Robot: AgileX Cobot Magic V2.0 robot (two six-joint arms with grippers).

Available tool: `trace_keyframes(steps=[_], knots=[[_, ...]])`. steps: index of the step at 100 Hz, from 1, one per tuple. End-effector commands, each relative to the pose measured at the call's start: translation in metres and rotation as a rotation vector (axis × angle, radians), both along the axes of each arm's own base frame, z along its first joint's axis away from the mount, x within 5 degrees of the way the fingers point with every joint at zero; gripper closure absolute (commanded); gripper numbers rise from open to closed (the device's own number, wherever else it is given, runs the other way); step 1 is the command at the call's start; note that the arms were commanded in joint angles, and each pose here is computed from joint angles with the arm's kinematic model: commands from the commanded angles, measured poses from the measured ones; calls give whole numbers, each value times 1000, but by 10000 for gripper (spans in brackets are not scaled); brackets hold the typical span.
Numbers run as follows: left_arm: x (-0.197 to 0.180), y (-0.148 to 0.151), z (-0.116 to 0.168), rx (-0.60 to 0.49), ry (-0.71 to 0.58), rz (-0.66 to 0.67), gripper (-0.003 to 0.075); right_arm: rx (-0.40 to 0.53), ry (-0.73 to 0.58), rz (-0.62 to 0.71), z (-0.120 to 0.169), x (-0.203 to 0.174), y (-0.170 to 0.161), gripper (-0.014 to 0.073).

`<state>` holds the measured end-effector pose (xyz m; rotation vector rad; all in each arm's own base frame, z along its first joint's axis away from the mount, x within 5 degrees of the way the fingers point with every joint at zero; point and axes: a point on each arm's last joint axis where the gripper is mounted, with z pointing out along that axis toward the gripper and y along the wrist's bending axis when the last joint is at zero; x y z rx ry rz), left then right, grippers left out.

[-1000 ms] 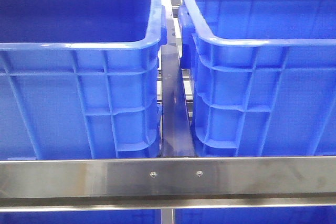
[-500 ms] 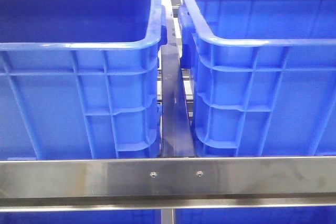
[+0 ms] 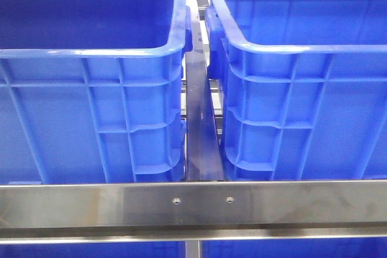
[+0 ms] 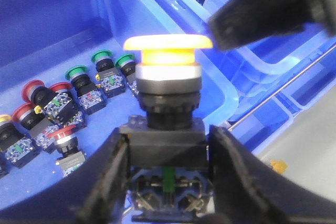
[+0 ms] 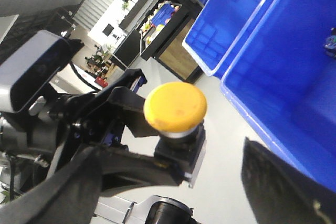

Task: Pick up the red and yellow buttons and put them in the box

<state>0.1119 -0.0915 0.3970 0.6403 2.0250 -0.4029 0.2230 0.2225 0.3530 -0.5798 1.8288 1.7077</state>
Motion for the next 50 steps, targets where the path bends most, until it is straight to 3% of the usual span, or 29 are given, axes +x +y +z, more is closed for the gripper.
trace_keyframes(steps=[1,50], knots=[[1,-3,15,-68,-82,-16,739,107,-9,18,25,-2,6,23],[1,-3,15,-67,-81,-15,739,123,-2,84,31,10,41,24]])
